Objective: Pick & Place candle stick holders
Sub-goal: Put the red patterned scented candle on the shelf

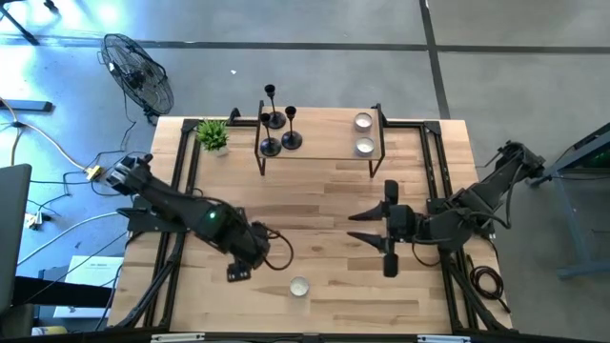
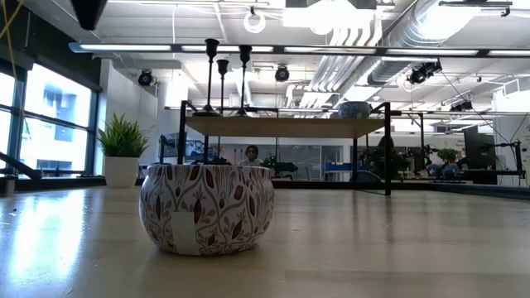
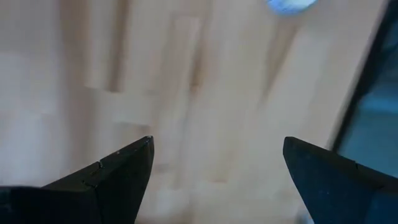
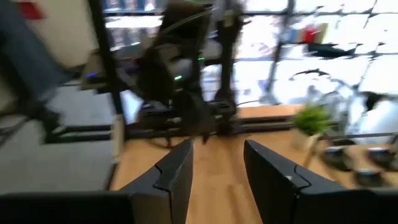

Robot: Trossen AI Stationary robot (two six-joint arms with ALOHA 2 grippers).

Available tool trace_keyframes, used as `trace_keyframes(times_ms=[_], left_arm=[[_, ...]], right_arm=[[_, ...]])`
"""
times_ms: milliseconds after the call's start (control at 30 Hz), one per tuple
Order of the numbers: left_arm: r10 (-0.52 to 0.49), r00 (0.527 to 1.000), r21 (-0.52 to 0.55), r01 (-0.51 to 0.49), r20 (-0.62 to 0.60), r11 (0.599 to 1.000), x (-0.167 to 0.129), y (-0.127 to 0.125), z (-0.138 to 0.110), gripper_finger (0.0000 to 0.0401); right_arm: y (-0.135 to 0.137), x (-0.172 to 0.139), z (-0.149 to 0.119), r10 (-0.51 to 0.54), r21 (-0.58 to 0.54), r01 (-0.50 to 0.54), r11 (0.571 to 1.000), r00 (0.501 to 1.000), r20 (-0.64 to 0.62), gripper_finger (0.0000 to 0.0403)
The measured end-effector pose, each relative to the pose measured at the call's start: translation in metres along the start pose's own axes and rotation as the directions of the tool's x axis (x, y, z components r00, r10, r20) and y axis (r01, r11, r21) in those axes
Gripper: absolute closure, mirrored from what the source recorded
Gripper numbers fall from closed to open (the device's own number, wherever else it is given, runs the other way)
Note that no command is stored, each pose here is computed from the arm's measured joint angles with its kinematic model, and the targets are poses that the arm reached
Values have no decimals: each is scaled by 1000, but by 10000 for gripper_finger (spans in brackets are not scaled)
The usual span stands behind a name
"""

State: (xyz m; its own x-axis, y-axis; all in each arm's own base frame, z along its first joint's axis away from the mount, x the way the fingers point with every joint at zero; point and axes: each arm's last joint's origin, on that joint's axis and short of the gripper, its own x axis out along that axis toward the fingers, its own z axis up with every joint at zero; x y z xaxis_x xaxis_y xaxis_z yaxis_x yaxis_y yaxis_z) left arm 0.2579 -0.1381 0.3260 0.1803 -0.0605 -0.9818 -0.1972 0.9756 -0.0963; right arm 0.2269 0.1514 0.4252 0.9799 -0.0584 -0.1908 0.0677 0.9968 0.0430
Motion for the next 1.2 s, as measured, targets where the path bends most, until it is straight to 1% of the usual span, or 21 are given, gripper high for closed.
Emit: trace_keyframes(times_ms=[67, 133, 200, 233, 300, 400, 600, 733, 933, 1100, 1200], left_arm=[[-59, 998, -83, 60, 19, 995, 5, -5, 2, 50], [-110, 992, -160, 118, 62, 980, 10, -10, 6, 50], [-151, 982, -214, 172, 110, 962, 13, -15, 10, 50], [-167, 976, -224, 196, 141, 955, 14, -17, 13, 50], [-194, 957, -211, 240, 216, 948, 16, -24, 16, 50], [-204, 932, -183, 267, 301, 946, 15, -33, 17, 50], [-152, 920, -163, 222, 361, 961, 14, -40, 11, 50], [-123, 911, -175, 206, 394, 963, 13, -43, 9, 50], [-107, 910, -191, 197, 400, 962, 16, -42, 11, 50], [-104, 912, -189, 192, 397, 963, 16, -42, 11, 50], [-104, 912, -170, 184, 397, 968, 16, -42, 11, 50]], right_arm=[[0, -7, 0, 72, 13, -72, 997, 997, -22, 265], [1, -15, 0, 140, 18, -140, 990, 989, -46, 265], [1, -24, 1, 190, 11, -190, 982, 980, -63, 265], [0, -29, 1, 203, 5, -204, 979, 977, -70, 265], [-2, -39, 2, 214, 3, -215, 977, 974, -75, 265], [-5, -52, 3, 242, 14, -242, 970, 967, -77, 265], [-5, -68, 7, 349, 35, -347, 937, 935, -67, 265], [-6, -67, 7, 320, 30, -318, 947, 946, -60, 265], [-8, -67, 8, 250, 54, -248, 967, 967, -43, 265], [-9, -66, 8, 222, 41, -220, 975, 975, -36, 265], [-10, -66, 8, 173, 49, -172, 984, 985, -23, 265]])
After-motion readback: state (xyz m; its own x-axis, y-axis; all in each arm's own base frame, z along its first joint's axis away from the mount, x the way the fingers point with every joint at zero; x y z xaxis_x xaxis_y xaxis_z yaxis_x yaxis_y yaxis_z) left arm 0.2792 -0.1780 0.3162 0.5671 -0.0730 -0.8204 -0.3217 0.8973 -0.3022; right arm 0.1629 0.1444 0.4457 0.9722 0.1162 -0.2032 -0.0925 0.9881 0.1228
